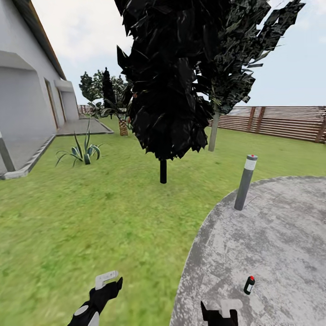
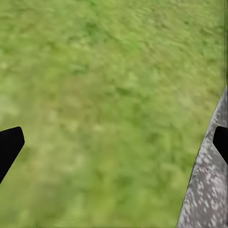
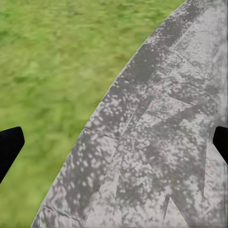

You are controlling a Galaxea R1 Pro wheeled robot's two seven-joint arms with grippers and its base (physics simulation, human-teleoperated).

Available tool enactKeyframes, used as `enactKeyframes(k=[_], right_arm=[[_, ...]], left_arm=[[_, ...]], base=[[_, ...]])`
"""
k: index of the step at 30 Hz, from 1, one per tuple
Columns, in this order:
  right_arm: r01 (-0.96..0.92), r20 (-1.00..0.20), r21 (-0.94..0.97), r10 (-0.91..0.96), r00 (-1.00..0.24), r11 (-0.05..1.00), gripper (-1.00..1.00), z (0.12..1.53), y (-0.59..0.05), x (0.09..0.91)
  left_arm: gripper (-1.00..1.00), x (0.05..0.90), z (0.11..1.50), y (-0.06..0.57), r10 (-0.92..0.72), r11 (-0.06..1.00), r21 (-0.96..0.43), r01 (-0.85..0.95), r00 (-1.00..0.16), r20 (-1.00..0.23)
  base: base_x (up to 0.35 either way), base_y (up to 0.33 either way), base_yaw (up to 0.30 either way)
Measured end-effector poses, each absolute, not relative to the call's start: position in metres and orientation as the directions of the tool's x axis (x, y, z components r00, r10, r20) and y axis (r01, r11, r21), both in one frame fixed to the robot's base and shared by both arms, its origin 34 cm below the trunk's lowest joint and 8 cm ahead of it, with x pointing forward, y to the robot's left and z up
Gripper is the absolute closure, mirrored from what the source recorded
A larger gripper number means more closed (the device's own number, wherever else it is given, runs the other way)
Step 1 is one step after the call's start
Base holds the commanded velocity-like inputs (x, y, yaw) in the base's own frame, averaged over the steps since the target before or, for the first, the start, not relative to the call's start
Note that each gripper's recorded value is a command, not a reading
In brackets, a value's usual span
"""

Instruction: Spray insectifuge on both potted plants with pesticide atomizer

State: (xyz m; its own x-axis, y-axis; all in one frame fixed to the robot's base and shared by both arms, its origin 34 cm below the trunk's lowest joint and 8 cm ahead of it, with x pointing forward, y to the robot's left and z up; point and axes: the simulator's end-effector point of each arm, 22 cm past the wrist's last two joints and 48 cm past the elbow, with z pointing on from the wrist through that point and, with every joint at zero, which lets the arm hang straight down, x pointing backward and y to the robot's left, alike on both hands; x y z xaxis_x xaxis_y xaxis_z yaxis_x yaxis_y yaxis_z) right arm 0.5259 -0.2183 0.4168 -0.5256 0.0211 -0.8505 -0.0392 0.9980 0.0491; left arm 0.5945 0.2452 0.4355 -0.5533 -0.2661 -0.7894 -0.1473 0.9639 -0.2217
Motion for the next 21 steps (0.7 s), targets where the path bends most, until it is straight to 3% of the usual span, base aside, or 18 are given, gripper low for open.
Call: enactKeyframes(k=[21], right_arm=[[-0.039,-0.849,0.050,0.022,-0.527,0.998,-1.00,0.4161,-0.2183,0.5253]], left_arm=[[-1.00,0.5945,0.4353,0.2472,-0.266,0.964,-0.219,-0.150,-0.553,-0.790]], base=[[0.004,0.004,-0.264]])
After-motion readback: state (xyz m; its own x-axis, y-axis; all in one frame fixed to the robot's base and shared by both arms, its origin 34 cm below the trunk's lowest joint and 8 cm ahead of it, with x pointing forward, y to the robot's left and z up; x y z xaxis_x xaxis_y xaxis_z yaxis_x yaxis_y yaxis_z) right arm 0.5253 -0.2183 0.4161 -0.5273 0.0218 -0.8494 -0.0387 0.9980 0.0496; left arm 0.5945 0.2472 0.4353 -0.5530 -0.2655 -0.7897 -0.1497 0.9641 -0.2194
